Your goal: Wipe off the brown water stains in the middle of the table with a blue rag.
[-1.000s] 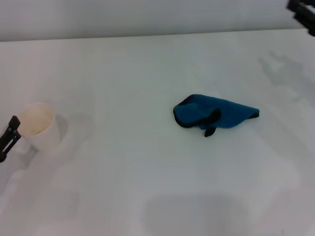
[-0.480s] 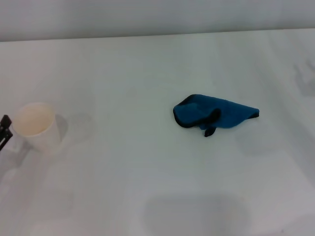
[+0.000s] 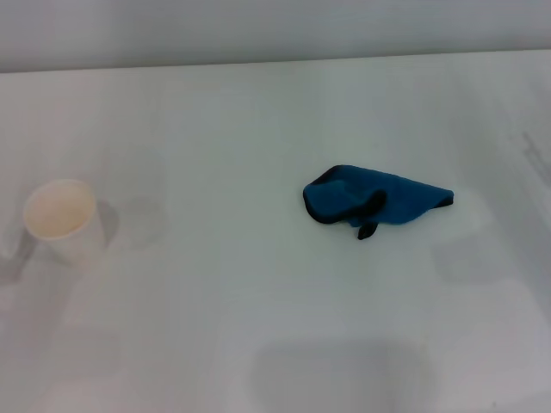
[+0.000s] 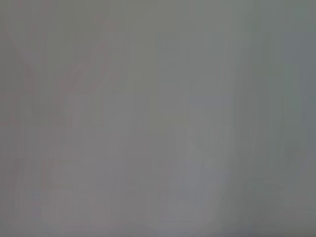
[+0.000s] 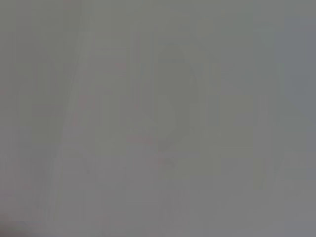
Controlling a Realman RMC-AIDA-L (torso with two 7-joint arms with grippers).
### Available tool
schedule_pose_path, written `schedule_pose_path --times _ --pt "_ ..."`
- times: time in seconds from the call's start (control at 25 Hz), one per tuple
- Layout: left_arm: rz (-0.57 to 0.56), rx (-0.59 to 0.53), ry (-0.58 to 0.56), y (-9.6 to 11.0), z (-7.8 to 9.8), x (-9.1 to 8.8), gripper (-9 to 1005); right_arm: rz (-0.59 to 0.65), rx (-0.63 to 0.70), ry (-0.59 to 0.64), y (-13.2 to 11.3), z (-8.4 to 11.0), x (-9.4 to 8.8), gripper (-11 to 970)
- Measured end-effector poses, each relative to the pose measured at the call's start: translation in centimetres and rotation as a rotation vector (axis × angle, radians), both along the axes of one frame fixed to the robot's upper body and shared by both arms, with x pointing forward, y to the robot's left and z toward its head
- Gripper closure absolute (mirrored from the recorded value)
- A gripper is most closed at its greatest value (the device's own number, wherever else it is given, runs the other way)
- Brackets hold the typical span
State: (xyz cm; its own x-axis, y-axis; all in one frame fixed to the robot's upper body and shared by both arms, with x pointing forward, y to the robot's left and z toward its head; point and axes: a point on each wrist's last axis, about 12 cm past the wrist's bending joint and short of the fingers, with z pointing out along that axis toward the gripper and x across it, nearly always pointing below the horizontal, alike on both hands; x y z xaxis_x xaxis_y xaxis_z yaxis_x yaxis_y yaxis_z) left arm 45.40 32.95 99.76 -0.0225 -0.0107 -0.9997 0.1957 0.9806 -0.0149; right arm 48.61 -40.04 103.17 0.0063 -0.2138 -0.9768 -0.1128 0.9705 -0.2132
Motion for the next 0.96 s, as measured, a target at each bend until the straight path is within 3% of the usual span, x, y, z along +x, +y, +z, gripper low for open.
schedule_pose_path --times 0.28,0.96 --pt "0.015 0.023 -0.001 0.2 0.2 0.8 119 -0.04 0.023 0.041 0.1 -1.1 -0.6 82" --pt "0.081 -0.005 -0.072 0.5 1.7 3.4 120 -0.036 0.011 0.038 1.2 -1.6 -0.6 82"
